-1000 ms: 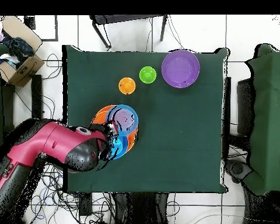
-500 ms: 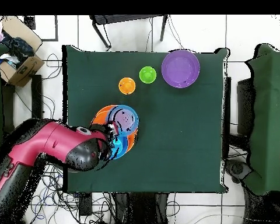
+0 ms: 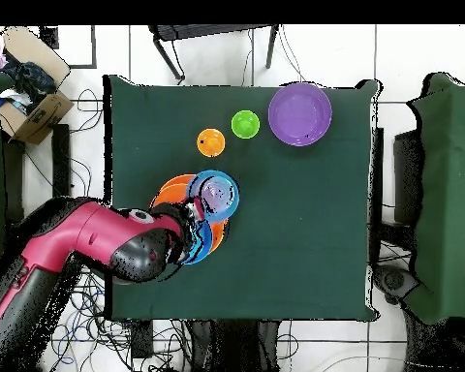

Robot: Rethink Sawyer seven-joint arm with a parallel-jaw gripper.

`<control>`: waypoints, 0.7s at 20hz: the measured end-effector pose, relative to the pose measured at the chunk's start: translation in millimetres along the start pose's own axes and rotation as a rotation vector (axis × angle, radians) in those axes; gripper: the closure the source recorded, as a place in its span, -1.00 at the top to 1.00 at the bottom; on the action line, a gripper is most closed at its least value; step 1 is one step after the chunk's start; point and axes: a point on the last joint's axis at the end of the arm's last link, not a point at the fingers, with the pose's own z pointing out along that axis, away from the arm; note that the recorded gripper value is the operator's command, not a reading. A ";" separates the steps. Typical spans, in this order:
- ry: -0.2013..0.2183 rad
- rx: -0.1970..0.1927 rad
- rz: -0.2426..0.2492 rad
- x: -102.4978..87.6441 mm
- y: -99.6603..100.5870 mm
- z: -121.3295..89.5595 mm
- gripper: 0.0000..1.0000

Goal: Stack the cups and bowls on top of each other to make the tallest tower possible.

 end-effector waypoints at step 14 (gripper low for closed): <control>-0.069 0.187 -0.034 -8.8 -23.4 6.8 -1.00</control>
